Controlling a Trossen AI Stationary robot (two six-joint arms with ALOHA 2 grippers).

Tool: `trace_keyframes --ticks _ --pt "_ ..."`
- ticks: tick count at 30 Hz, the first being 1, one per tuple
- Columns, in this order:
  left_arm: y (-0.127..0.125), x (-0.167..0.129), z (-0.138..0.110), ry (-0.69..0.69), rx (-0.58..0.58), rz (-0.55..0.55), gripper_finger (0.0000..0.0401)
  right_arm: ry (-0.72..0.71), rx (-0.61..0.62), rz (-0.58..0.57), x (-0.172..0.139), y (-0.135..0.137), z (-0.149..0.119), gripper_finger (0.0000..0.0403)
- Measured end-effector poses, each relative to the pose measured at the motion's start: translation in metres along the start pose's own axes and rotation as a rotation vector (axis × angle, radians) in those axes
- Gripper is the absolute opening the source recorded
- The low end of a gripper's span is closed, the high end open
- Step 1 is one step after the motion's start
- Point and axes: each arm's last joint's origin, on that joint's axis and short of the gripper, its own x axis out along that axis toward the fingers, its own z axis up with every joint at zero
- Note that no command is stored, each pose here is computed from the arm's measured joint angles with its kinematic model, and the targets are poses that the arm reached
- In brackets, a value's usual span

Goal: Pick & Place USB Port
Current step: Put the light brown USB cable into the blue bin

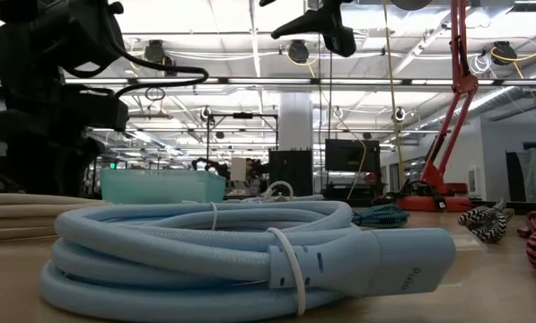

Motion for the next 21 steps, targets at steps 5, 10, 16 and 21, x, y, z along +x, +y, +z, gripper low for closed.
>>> trace_keyframes --ticks 5,10,16,21 --pt "0.0 0.001 -0.001 0.013 -0.031 0.002 0.0122 -0.002 -0.005 0.002 0.0 0.0 0.0 0.0171" --pt "0.001 -0.002 -0.002 0.021 -0.045 -0.026 0.0018 -0.004 -0.006 0.004 0.0 0.0 0.0 0.0171" --pt "0.003 -0.022 0.004 0.012 -0.101 -0.072 0.0006 -0.012 -0.013 0.013 0.0 0.001 0.001 0.0171" --pt "0.01 -0.058 0.018 -0.111 -0.126 -0.075 0.0004 -0.026 -0.011 0.027 0.0 0.002 0.003 0.0171"
